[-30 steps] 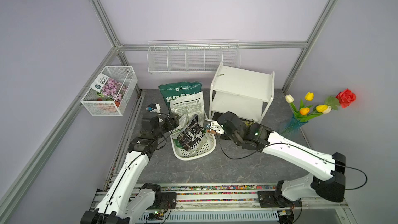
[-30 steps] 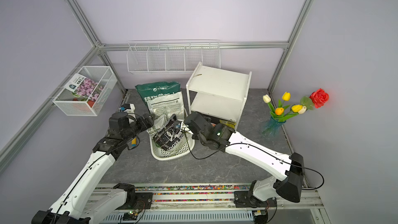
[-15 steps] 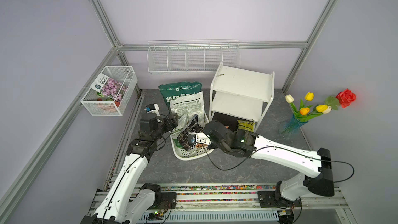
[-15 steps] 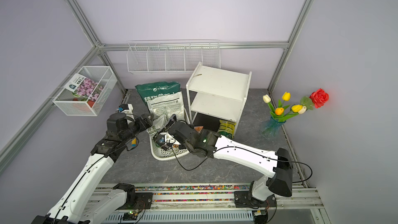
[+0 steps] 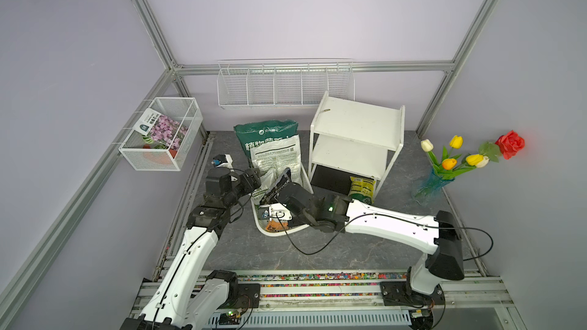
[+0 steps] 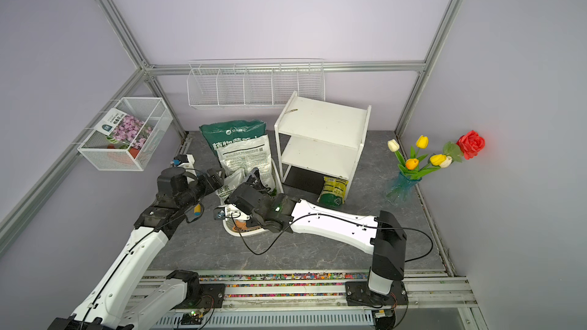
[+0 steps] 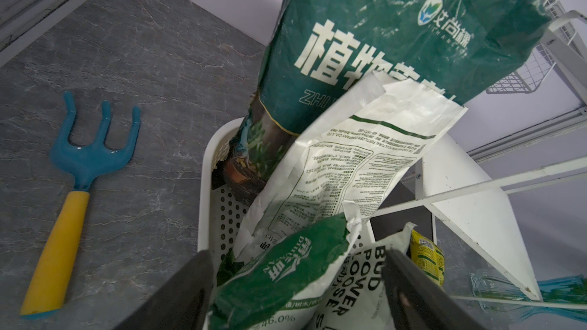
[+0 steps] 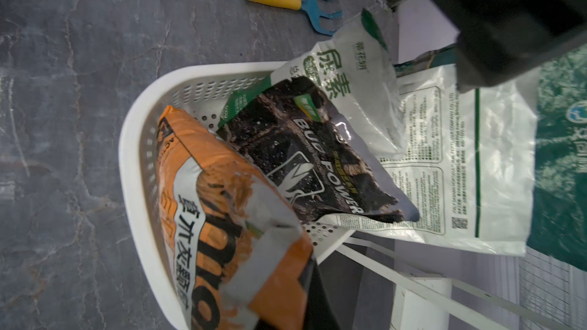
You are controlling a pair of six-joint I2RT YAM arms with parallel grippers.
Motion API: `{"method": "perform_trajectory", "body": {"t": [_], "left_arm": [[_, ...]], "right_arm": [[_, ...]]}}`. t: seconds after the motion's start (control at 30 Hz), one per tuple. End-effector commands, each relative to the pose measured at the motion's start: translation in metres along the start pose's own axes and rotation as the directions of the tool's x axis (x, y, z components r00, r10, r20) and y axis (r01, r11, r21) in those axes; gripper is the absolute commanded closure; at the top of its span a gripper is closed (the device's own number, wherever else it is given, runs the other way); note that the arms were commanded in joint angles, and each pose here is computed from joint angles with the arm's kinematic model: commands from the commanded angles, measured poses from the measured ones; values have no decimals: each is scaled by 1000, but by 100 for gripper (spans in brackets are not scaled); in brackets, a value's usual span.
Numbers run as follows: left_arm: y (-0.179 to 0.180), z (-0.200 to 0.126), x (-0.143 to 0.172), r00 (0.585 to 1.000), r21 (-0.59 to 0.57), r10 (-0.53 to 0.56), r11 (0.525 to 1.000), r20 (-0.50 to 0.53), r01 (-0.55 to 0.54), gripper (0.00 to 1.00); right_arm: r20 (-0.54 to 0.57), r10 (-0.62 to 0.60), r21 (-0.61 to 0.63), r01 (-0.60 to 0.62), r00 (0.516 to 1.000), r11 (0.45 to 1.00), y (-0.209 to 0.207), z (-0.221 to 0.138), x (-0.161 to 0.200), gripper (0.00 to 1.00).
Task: Take down the fertilizer bag from the shelf
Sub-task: Place the fertilizer bag in the storage box.
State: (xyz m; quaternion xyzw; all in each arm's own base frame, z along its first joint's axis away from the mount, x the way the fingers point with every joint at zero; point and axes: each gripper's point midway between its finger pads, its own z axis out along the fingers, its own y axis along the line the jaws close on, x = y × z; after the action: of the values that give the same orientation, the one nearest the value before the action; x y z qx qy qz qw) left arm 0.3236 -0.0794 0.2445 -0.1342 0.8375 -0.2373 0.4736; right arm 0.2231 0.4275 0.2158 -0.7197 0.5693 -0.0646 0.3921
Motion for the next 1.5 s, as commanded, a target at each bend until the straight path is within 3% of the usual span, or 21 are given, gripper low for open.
{"method": "perform_trajectory", "body": {"t": [0.0, 0.37, 0.67, 0.83, 0.87, 1.23, 1.47], "left_arm": [[2, -4, -4, 1000, 1, 6, 1000, 22, -6, 13], [8, -5, -5, 999, -16, 12, 1000, 30, -12, 13], [9, -6, -5, 999, -23, 18, 1000, 30, -17, 13], [9, -5, -7, 999, -25, 19, 1000, 30, -18, 13], [8, -5, -8, 999, -22, 19, 1000, 30, -18, 13], [3, -5, -17, 999, -20, 28, 999, 39, -28, 12], [-4, 3, -15, 1000, 14, 10, 1000, 10, -11, 12]], "right_arm": [[116, 82, 62, -90, 990, 994, -26, -8, -32, 100], [79, 84, -73, -78, 993, 994, 10, 41, -40, 100], [106, 115, -86, -106, 988, 991, 7, 45, -52, 100], [112, 113, -35, -110, 987, 993, -5, 33, -48, 54], [116, 118, -27, -116, 986, 993, -8, 29, -46, 50], [190, 270, 29, -280, 944, 960, -62, -31, -18, 44], [139, 374, 148, -393, 917, 908, -88, -66, 50, 43]]}}
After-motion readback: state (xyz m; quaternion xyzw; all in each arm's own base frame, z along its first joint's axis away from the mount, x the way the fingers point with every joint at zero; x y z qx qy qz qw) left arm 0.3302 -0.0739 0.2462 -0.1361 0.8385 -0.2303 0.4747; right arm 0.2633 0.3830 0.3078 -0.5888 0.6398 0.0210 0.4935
